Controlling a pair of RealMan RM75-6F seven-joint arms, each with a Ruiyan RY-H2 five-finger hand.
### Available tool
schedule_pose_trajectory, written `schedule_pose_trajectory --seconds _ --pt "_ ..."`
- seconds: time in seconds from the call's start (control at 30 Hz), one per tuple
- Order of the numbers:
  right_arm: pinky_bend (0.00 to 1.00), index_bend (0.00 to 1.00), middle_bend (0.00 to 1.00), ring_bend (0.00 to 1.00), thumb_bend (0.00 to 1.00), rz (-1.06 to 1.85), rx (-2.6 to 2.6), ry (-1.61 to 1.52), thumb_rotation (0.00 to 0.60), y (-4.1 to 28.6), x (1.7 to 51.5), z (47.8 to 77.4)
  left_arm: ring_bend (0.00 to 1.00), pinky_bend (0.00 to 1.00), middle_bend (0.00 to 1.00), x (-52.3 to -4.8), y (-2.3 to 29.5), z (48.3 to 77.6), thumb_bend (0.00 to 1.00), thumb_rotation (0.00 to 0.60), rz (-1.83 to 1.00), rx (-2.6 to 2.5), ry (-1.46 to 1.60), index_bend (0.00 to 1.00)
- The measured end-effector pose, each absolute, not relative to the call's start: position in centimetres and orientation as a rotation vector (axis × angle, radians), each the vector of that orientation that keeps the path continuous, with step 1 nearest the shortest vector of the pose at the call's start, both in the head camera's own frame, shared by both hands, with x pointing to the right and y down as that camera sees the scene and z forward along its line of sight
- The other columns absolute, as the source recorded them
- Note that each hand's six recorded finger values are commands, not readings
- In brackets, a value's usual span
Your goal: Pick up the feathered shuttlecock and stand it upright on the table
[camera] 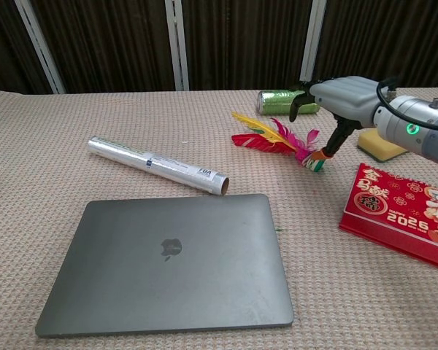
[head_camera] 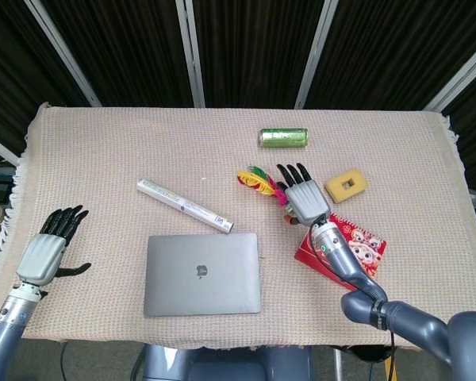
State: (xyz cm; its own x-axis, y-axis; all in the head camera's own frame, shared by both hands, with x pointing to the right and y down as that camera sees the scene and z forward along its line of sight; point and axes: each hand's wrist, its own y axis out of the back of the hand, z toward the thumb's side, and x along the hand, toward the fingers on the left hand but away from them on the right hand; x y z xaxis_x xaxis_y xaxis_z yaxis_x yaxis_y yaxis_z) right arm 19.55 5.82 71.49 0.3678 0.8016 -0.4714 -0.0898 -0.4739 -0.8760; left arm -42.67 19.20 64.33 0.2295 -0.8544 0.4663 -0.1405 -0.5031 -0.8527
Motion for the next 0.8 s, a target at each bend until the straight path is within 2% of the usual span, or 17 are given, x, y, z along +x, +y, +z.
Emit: schedule_pose_trajectory --seconds 0.4,0.57,0.8 --pt "0.0 0.29 0.0 0.0 0.14 1.296 -1.765 -0.606 0.6 3.8 18.8 75.1 0.0 0.0 0.0 -43.4 18.8 65.2 0.03 0.6 -1.363 -1.798 0.93 0.0" --pt "0.0 0.3 0.0 0.0 0.14 1.269 -1.794 -0.608 0.6 3.6 17.2 75.5 0.0 0.0 0.0 -43.5 18.7 65.5 0.03 0.6 -1.371 -1.801 0.92 0.0" --pt "0.0 0.35 0.0 0.0 0.16 1.267 -1.804 -0.609 0.6 3.1 16.4 76.1 0.0 0.0 0.0 -43.8 18.5 65.5 0.03 0.6 -1.375 -1.789 0.935 0.0"
